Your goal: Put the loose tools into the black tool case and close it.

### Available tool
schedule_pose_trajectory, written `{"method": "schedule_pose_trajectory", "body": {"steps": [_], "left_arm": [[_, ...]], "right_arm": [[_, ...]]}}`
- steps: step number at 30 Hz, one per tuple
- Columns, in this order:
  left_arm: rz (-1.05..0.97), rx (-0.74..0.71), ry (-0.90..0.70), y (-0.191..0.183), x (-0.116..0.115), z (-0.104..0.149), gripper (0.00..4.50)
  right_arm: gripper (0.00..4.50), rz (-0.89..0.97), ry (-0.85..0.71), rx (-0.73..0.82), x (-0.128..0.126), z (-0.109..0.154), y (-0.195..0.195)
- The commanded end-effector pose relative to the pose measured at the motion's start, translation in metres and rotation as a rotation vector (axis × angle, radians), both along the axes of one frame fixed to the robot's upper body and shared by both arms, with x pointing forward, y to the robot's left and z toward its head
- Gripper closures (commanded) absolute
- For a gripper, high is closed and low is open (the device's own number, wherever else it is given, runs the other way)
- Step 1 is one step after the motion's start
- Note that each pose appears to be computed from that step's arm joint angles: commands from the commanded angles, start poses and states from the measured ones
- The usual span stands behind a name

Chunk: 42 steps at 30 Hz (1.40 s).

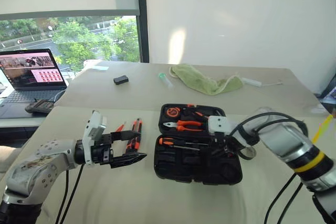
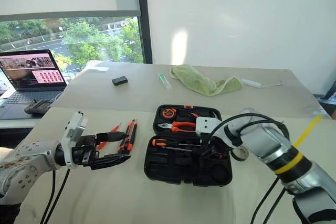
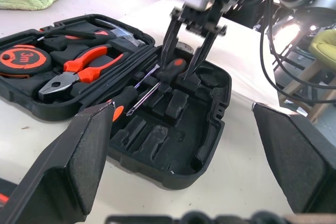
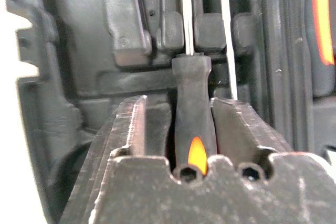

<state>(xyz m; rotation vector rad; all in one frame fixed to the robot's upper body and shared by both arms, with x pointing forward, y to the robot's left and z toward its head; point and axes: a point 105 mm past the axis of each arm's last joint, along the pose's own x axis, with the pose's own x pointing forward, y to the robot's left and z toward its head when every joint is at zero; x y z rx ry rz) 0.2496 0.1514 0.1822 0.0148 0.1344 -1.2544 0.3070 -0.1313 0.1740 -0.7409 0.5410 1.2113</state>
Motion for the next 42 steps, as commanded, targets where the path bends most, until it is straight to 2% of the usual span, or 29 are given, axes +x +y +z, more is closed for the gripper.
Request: {"method": "schedule_pose_trajectory", "body": {"steps": [1,2,5,7,9,12,16,20,23,26,28,32,35,38,42], "left_arm": [[0.002,-0.003,-0.053,-0.002,-0.003,0.007,0.00],[0.008,-0.006,-0.054,-0.002,-0.003,0.007,0.00],[0.031,-0.019,-0.054,-0.003,-0.004,0.006,0.00],[0.043,-0.029,-0.053,-0.004,-0.004,0.005,0.00],[0.047,-0.030,-0.052,-0.004,-0.003,0.005,0.00],[0.046,-0.028,-0.049,-0.003,-0.002,0.004,0.00],[0.039,-0.021,-0.046,-0.003,0.001,0.004,0.00],[0.034,-0.011,-0.045,-0.002,0.003,0.003,0.00],[0.034,-0.002,-0.049,-0.002,0.002,0.003,0.00],[0.038,0.005,-0.051,-0.001,0.001,0.002,0.00],[0.044,0.012,-0.051,0.001,0.000,0.002,0.00],[0.064,0.031,-0.049,0.007,-0.002,-0.001,0.00],[0.073,0.040,-0.047,0.009,-0.004,-0.004,0.00],[0.078,0.038,-0.043,0.009,-0.002,-0.006,0.00],[0.080,0.038,-0.046,0.009,0.001,-0.006,0.00]], "right_arm": [[4.15,-0.127,-0.105,0.219,0.000,0.024,0.002],[4.48,-0.188,-0.125,0.277,0.001,0.024,0.000],[4.48,-0.404,-0.232,0.444,0.000,0.012,-0.002],[4.48,-0.514,-0.299,0.458,-0.003,-0.004,-0.005],[4.48,-0.612,-0.296,0.510,-0.006,-0.016,-0.003],[4.48,-0.668,-0.330,0.489,-0.009,-0.032,0.004],[4.48,-0.625,-0.271,0.382,-0.017,-0.068,0.021],[4.48,-0.491,-0.173,0.101,-0.030,-0.124,0.023],[4.48,-0.404,-0.186,-0.038,-0.029,-0.141,0.018],[4.48,-0.280,-0.209,-0.137,-0.032,-0.149,0.016],[4.48,-0.241,-0.253,-0.171,-0.029,-0.145,0.010],[4.48,-0.183,-0.391,-0.179,-0.022,-0.116,0.001],[4.48,-0.077,-0.482,-0.227,-0.025,-0.097,-0.003],[4.48,-0.092,-0.489,-0.080,-0.028,-0.080,0.013],[4.48,-0.037,-0.462,-0.126,-0.035,-0.094,0.013]]}}
